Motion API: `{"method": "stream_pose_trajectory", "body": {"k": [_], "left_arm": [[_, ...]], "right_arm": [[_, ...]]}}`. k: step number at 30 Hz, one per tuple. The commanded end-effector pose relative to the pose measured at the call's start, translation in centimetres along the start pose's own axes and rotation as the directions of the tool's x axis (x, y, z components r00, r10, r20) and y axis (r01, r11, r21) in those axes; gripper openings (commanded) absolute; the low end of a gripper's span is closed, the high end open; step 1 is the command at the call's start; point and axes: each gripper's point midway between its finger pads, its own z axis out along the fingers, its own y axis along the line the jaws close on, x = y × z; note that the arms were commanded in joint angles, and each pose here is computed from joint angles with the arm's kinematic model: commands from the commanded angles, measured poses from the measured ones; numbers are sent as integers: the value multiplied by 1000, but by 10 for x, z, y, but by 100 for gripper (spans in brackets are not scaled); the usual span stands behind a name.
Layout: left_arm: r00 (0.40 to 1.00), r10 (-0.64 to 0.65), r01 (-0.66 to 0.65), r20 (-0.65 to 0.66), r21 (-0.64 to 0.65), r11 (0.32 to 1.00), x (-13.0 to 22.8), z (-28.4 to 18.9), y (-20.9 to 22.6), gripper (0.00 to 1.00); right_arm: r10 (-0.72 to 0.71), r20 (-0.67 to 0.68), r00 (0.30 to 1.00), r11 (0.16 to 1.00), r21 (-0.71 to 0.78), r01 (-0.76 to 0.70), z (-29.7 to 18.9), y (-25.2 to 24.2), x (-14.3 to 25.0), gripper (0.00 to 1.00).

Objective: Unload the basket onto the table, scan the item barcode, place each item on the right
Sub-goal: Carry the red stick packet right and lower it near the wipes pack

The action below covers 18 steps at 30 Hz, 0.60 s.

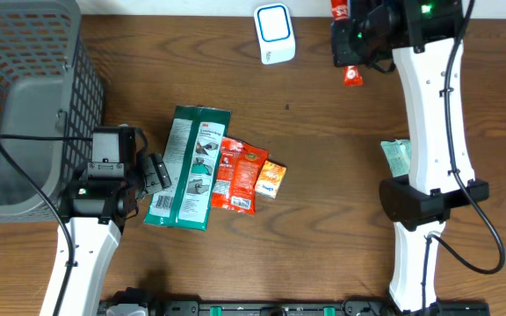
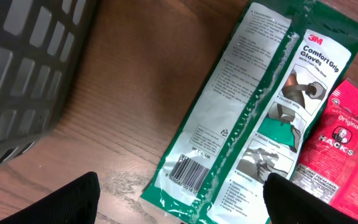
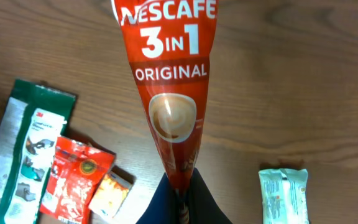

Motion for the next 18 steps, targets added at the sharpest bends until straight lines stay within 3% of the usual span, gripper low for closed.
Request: {"method": "stream_pose_trajectory", "body": {"k": [1,8,14,18], "left_arm": [[1000,-6,6,11,9,1000,-5,-3,-2,85],[1000,-6,6,11,9,1000,-5,-3,-2,85],[1000,-6,6,11,9,1000,-5,-3,-2,85],[1000,-6,6,11,9,1000,-5,-3,-2,85]], "right_arm": [[8,-83,997,1000,-10,-9,29,-4,8,1],[-5,-219,976,1000,17,9,33,-7,47,1],[105,-381,918,977,212,-23,25,-52,116,1],[164,-468,868,966,254,-46,42,-67,159,1]]}}
